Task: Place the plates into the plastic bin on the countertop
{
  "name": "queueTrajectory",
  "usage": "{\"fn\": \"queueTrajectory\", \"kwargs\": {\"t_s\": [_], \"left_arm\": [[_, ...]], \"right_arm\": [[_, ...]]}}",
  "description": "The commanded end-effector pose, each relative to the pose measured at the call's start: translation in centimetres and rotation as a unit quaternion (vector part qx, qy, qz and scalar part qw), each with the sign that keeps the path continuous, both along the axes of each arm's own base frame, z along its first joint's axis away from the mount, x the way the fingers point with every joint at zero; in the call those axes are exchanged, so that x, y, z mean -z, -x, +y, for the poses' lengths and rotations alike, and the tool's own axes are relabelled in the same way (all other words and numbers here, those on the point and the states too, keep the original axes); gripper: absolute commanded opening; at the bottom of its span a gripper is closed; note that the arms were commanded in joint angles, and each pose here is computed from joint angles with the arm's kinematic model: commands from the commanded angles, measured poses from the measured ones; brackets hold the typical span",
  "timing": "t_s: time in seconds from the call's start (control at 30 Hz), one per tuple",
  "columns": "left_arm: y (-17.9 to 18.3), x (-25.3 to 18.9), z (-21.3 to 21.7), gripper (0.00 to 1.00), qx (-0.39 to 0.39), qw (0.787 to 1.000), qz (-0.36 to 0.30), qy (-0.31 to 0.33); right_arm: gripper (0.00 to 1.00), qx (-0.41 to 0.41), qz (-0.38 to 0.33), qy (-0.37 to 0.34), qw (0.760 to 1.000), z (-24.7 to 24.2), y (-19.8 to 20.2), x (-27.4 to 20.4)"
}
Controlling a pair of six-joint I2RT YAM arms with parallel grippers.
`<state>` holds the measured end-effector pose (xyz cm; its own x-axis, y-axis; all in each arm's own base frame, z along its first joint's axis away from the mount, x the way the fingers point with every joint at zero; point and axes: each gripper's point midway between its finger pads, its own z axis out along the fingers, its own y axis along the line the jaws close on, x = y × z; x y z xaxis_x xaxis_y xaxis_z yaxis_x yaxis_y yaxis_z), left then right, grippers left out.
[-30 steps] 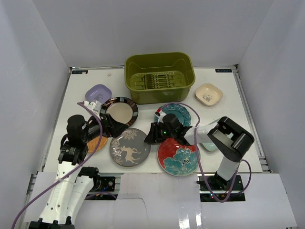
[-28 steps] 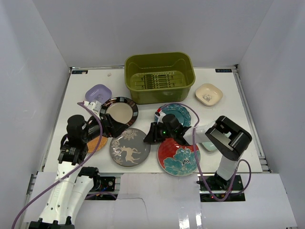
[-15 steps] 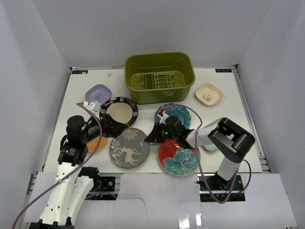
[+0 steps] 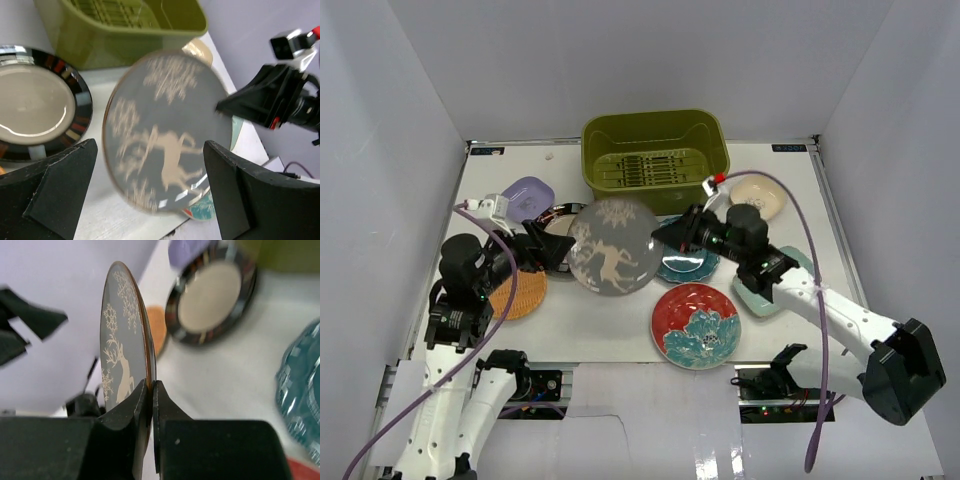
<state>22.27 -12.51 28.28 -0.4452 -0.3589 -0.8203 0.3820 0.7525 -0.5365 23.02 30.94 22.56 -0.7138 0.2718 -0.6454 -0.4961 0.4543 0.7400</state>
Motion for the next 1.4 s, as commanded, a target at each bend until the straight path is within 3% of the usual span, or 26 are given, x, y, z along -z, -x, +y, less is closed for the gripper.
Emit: {"fn": "queueTrajectory", "kwargs": {"t_s": [0.0, 0.17, 0.3, 0.37, 0.4, 0.47, 0.57, 0.63, 0.77, 0.9, 1.07, 1.2, 1.3, 1.37], "left_arm": [[-0.2, -2.1, 1.2, 0.98, -0.041, 0.999, -0.010, 0.000], [0.8, -1.4, 0.0, 0.98, -0.009, 1.000, 0.010, 0.024], [1.0, 2.8, -1.5, 0.98, 0.031, 0.995, 0.085, 0.051], [1.6, 3.9, -3.1, 0.98, 0.083, 0.988, 0.110, 0.074], [1.9, 5.2, -3.7, 0.98, 0.099, 0.981, 0.138, 0.092], [2.3, 5.7, -4.7, 0.98, 0.135, 0.972, 0.153, 0.113], [1.9, 7.1, -5.0, 0.91, 0.136, 0.967, 0.178, 0.117], [2.0, 7.9, -5.4, 0.87, 0.141, 0.964, 0.192, 0.119], [2.1, 9.5, -7.4, 0.83, 0.153, 0.958, 0.216, 0.109], [3.6, 11.8, -11.0, 0.82, 0.177, 0.950, 0.247, 0.068], [3.2, 15.7, -12.5, 0.82, 0.143, 0.948, 0.283, 0.018], [4.2, 17.6, -14.5, 0.84, 0.160, 0.939, 0.305, -0.005], [4.9, 19.1, -15.9, 0.86, 0.178, 0.929, 0.324, -0.017], [5.3, 20.1, -16.9, 0.86, 0.188, 0.922, 0.337, -0.027]], "right_arm": [[0.08, 0.066, -0.126, -0.086, 0.986, -2.3, -4.5, -12.8], [0.08, 0.134, -0.163, -0.086, 0.974, -6.1, -11.7, -17.3], [0.08, 0.181, -0.185, -0.061, 0.964, -6.6, -19.4, -19.9], [0.08, 0.180, -0.167, -0.029, 0.969, -5.8, -22.9, -17.3], [0.08, 0.183, -0.185, -0.034, 0.965, -5.8, -23.7, -19.3], [0.08, 0.194, -0.186, -0.009, 0.963, -5.8, -25.6, -18.2], [0.08, 0.208, -0.169, 0.028, 0.963, -5.6, -29.3, -15.2], [0.08, 0.203, -0.175, 0.032, 0.963, -5.5, -30.5, -15.7], [0.08, 0.199, -0.134, 0.074, 0.968, -5.0, -32.6, -10.5], [0.08, 0.196, -0.108, 0.097, 0.970, -4.7, -33.7, -6.7], [0.08, 0.185, -0.069, 0.135, 0.971, -4.5, -35.0, -1.8], [0.08, 0.189, -0.048, 0.161, 0.967, -4.8, -35.0, 1.1], [0.15, 0.198, -0.049, 0.182, 0.962, -5.2, -34.9, 2.0], [0.36, 0.205, -0.052, 0.202, 0.956, -5.4, -34.7, 2.2]]}}
